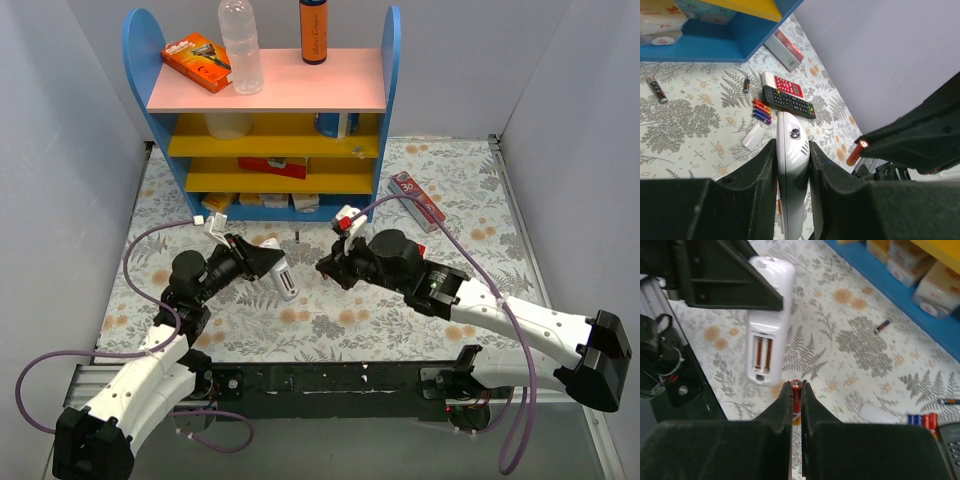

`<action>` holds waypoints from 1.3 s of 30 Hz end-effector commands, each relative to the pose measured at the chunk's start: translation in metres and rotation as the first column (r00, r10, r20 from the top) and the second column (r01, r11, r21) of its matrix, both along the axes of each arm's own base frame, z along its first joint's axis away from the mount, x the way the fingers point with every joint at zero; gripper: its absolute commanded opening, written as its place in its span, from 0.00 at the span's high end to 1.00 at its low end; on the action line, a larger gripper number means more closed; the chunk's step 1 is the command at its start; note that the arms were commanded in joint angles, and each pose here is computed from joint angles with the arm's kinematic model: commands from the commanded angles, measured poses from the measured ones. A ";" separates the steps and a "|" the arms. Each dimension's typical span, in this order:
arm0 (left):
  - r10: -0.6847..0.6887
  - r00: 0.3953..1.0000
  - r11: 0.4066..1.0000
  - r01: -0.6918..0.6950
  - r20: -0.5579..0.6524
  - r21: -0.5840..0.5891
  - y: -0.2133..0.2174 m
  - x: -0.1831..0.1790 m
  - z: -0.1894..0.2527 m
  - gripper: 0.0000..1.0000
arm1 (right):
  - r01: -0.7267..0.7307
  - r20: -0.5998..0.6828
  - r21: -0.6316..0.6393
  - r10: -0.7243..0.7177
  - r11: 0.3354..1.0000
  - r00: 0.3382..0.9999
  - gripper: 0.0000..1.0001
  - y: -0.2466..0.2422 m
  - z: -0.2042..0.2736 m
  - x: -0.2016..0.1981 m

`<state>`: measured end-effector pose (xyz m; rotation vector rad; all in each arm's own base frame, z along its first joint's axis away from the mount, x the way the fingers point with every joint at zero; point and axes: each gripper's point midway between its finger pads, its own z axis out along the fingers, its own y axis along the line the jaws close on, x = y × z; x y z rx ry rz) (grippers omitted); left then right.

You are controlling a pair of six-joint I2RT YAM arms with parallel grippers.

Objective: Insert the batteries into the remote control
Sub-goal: Load the battery into the remote control.

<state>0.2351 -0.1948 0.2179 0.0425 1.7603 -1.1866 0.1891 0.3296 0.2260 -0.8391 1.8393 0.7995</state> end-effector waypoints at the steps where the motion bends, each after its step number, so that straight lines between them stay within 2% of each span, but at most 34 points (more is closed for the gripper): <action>1: 0.001 0.993 0.992 0.014 0.115 -0.124 -0.003 -0.002 0.033 1.00 | -0.086 0.142 0.292 0.045 0.953 0.989 0.99 0.024 0.061 -0.018; 7: -0.029 0.992 0.990 0.045 0.120 -0.137 -0.006 -0.006 0.035 1.00 | -0.162 0.291 0.359 0.055 0.919 0.955 0.99 0.036 0.080 -0.037; 14: -0.052 0.992 0.984 0.070 0.112 -0.162 -0.009 -0.011 0.035 1.00 | -0.185 0.367 0.379 0.037 0.907 0.930 0.99 0.043 0.081 -0.040; 22: -0.066 0.994 0.974 0.084 0.092 -0.212 -0.010 -0.015 0.039 1.00 | -0.159 0.379 0.362 0.011 0.918 0.925 0.99 0.048 0.068 -0.032; 39: -0.064 0.993 0.968 0.085 0.095 -0.236 -0.009 -0.018 0.045 1.00 | -0.129 0.353 0.326 0.006 0.936 0.935 0.99 0.057 0.041 -0.025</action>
